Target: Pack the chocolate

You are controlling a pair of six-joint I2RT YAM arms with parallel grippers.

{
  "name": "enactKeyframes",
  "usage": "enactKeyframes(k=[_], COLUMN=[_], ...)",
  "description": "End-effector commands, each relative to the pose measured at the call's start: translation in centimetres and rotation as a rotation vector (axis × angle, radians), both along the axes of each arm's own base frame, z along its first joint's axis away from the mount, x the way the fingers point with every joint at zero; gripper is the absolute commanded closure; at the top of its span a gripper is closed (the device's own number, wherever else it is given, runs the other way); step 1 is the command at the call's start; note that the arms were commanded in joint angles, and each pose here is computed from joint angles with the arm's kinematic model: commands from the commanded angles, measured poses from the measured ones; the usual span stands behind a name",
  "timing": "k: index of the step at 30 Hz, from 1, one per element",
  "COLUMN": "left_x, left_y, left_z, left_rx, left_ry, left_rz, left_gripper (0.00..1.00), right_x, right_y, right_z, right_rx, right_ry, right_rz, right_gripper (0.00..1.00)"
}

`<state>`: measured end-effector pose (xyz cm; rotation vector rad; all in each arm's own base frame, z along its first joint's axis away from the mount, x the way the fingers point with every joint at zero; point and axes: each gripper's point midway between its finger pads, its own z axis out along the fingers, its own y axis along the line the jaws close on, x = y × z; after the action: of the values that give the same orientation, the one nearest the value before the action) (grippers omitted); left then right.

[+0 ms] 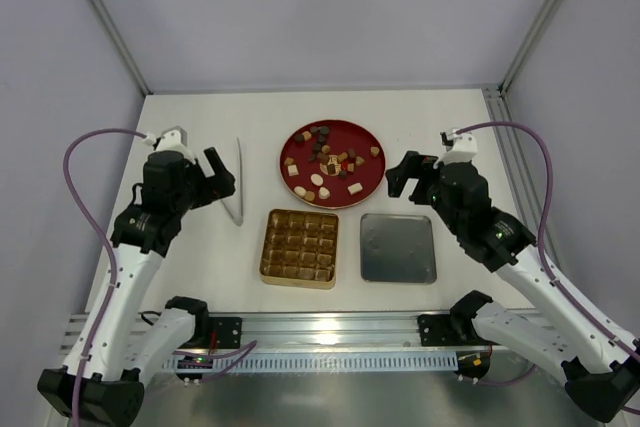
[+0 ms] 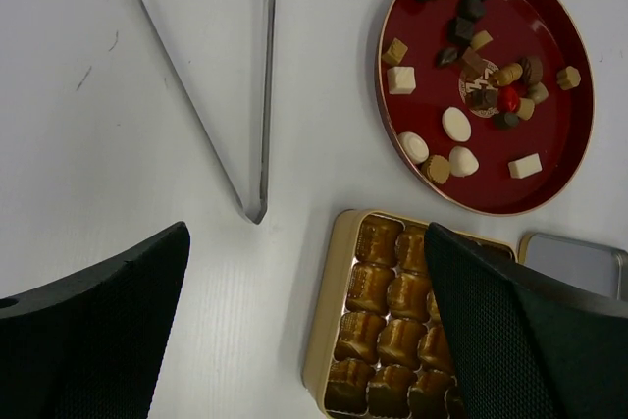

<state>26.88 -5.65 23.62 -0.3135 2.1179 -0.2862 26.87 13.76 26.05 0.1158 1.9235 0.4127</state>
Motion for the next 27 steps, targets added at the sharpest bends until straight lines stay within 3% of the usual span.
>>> enactKeyframes(k=[1, 9, 20, 27], left_x=[0.3, 4.7, 11.1, 11.7], left_y=[-0.2, 1.3, 1.8, 2.2], left_z=[-0.1, -4.9, -10.9, -15.5], left_rx=[0.008, 0.088, 0.099, 0.121], left_ry=[0.0, 0.159, 0.307, 0.414], left_rz=[-0.012, 0.125, 0.178, 0.191], left_gripper=[0.0, 0.0, 0.0, 0.0], right_x=[0.1, 0.2, 0.0, 0.0], right_y=[-0.5, 0.8, 2.8, 2.9], right_z=[1.9, 0.8, -1.8, -1.8], right_rx=[0.006, -0.019, -0.019, -0.016], right_ry=[-0.058, -0.007, 0.073, 0.07], right_rz=[-0.018, 0.046, 0.137, 0.143], right_gripper=[0.0, 0.0, 0.0, 0.0])
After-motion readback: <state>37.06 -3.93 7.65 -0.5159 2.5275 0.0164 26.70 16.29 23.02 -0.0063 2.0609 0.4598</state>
